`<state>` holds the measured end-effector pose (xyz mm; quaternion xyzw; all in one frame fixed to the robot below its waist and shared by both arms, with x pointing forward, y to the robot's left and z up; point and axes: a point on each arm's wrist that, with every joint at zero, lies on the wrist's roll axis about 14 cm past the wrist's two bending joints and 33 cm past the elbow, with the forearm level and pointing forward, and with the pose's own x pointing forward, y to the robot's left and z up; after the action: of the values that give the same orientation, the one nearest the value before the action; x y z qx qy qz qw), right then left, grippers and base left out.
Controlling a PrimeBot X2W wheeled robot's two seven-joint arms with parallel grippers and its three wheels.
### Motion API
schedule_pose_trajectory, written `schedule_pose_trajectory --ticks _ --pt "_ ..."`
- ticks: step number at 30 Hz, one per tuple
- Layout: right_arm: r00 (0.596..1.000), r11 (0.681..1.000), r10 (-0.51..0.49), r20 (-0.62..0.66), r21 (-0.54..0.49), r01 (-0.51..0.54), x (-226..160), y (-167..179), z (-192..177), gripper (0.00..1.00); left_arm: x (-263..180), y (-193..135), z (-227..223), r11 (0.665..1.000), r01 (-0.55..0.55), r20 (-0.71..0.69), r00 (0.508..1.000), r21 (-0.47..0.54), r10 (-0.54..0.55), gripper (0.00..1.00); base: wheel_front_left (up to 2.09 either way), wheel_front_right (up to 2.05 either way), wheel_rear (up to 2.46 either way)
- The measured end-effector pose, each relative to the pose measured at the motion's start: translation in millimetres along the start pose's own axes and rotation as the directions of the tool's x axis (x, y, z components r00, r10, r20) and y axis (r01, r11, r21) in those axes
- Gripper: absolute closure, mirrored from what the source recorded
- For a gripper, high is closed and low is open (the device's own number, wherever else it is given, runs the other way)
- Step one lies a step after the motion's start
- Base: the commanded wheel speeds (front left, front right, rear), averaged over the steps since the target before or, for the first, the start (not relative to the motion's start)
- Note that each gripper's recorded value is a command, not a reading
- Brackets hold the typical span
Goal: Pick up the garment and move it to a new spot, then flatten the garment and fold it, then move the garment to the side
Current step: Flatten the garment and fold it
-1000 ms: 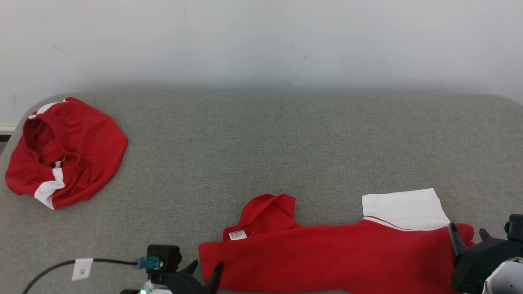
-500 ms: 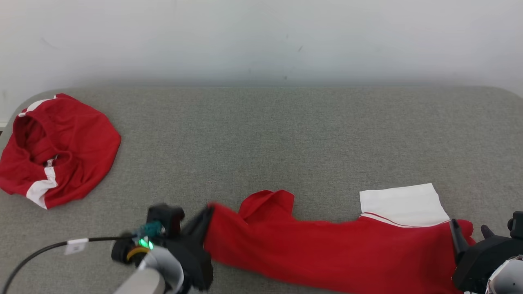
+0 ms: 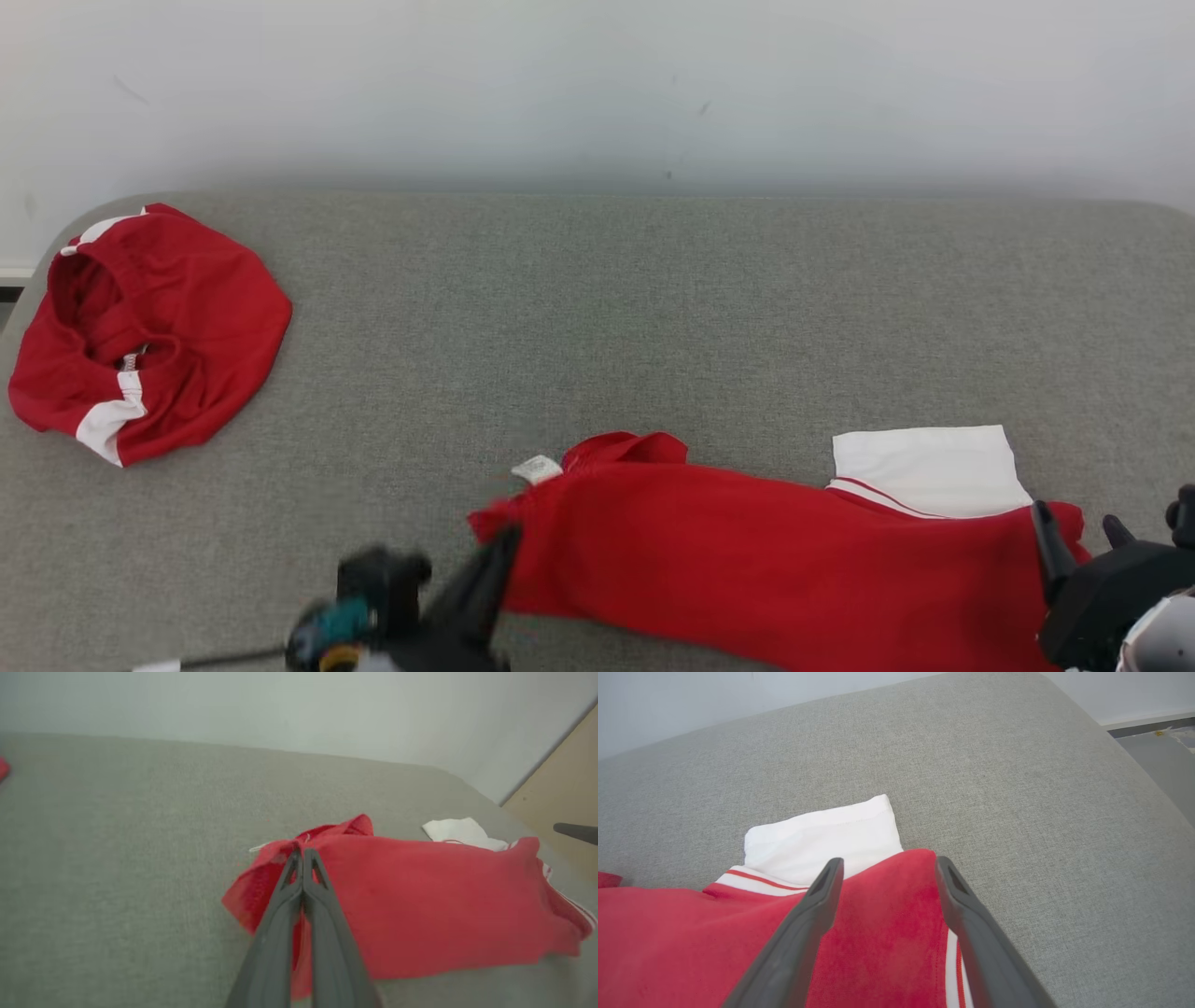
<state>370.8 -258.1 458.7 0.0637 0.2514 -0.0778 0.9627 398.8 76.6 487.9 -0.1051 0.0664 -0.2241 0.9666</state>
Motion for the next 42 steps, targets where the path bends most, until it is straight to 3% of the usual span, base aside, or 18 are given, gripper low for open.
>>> schedule_pose_trajectory --ticks 4,7,13,14,15,23,30,33,36,37,39,40,42 --pt "1.000 1.000 -0.011 -0.004 0.004 0.011 0 -4 -2 0.00 -43 -8 -59 0.984 -0.040 -0.204 0.979 -0.172 0.004 1.00 0.00 0.00 0.00" --pt "1.000 1.000 -0.014 -0.012 0.003 0.014 1 -5 -4 0.00 -70 -11 -80 0.965 -0.083 -0.296 0.955 -0.248 0.007 1.00 0.00 0.00 0.00" --pt "1.000 1.000 0.024 -0.017 -0.011 -0.025 6 10 -4 0.00 -90 -1 -88 0.960 -0.145 -0.347 0.936 -0.239 0.056 1.00 0.00 0.00 0.00" --pt "0.999 0.999 0.036 -0.017 -0.013 -0.036 7 14 -4 0.00 -91 1 -90 0.959 -0.158 -0.355 0.932 -0.235 0.066 0.91 0.00 0.00 0.00" --pt "0.999 0.999 0.044 -0.016 -0.012 -0.044 7 16 -3 0.00 -93 3 -93 0.956 -0.176 -0.369 0.926 -0.236 0.079 0.00 0.00 0.00 0.00" --pt "0.999 0.999 0.045 0.007 -0.019 -0.045 0 16 4 0.00 -100 27 -95 0.934 -0.288 -0.416 0.891 -0.211 0.181 0.00 0.00 0.00 0.00" --pt "1.000 1.000 0.028 0.002 -0.014 -0.028 -6 9 0 0.00 -87 18 -88 0.951 -0.242 -0.448 0.884 -0.194 0.134 0.00 0.00 0.00 0.00" --pt "1.000 1.000 0.029 -0.004 -0.005 -0.029 -8 8 -2 0.00 -78 11 -89 0.952 -0.230 -0.475 0.873 -0.200 0.111 0.24 0.00 0.00 0.00" --pt "1.000 1.000 0.018 -0.003 0.000 -0.018 -10 3 -2 0.00 -77 8 -93 0.948 -0.237 -0.503 0.858 -0.211 0.103 0.30 0.00 0.00 0.00" --pt "1.000 1.000 0.015 -0.003 0.001 -0.015 -10 2 -3 0.00 -76 8 -94 0.948 -0.239 -0.508 0.855 -0.210 0.102 0.50 0.00 0.00 0.00" --pt "1.000 1.000 0.009 -0.004 0.003 -0.009 -11 0 -3 0.00 -76 7 -96 0.948 -0.239 -0.522 0.847 -0.210 0.098 0.56 0.00 0.00 0.00" --pt "1.000 1.000 0.006 -0.006 0.004 -0.006 -11 -1 -4 0.00 -75 7 -95 0.948 -0.237 -0.521 0.848 -0.211 0.096 0.64 0.00 0.00 0.00" --pt "1.000 1.000 0.002 -0.007 0.006 -0.002 -10 -2 -5 0.00 -75 6 -96 0.948 -0.234 -0.525 0.846 -0.214 0.091 0.66 0.00 0.00 0.00"
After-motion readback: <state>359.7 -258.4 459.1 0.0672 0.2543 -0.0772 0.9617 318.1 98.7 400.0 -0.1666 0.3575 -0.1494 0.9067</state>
